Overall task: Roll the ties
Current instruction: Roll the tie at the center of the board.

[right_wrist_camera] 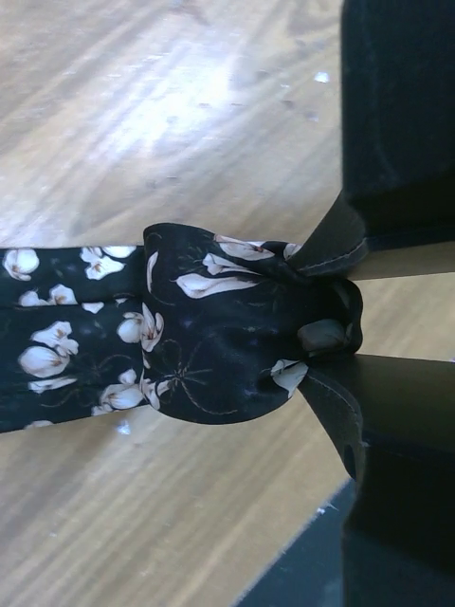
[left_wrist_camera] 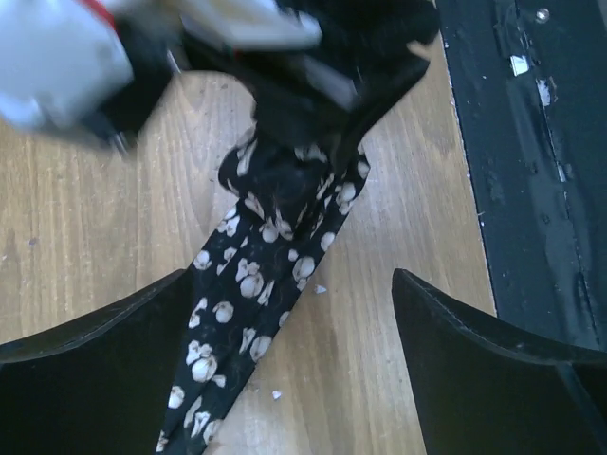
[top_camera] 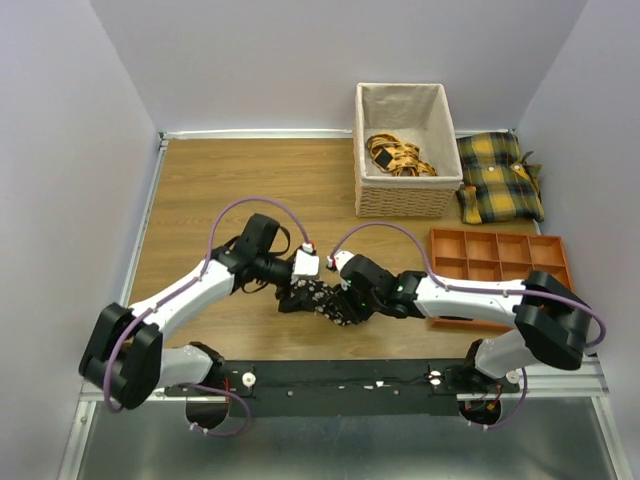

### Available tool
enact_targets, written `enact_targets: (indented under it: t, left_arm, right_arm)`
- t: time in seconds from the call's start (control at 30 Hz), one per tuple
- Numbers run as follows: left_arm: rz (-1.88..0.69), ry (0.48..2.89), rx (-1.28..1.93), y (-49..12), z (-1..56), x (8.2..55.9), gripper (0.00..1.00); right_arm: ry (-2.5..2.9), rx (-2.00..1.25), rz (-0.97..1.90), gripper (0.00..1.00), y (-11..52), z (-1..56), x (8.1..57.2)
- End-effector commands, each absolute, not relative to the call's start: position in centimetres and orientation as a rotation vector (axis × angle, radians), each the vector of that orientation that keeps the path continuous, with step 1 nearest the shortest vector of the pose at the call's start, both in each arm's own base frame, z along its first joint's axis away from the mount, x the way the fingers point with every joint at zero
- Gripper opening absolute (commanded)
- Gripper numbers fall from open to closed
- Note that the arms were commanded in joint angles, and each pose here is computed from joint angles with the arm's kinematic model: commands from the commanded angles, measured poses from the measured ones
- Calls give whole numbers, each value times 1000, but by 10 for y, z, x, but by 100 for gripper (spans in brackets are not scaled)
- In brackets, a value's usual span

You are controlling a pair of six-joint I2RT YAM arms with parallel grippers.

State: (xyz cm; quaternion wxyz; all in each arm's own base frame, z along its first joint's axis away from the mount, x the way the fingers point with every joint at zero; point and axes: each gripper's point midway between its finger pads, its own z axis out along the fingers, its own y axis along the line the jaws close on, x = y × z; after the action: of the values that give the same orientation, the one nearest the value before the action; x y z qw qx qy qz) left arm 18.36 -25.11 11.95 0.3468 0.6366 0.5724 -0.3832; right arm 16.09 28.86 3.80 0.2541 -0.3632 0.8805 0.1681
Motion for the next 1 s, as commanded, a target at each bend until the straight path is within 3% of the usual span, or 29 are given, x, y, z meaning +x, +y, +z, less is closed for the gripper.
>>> enact_targets:
  t: [0.0, 0.23, 0.53, 0.8, 0.97]
  left_arm:
    - [-960, 1241, 1674, -268, 124, 178, 98]
    - [-959, 1169, 1763, -301, 108, 193, 99]
    - [-1231, 1086, 1910, -301, 93, 138, 99]
    - [-1209, 1245, 1810, -334, 78, 143, 98]
    - [-1081, 1369, 1566, -341, 79, 175, 97]
  right_arm:
    - [2471, -895, 444, 7, 265, 35, 147]
    - [2450, -927, 445, 7, 270, 34, 149]
    - [2357, -906, 441, 9, 268, 48, 148]
    - [2284, -928, 443, 9, 271, 49, 149]
    - [2305, -891, 437, 9, 264, 45, 144]
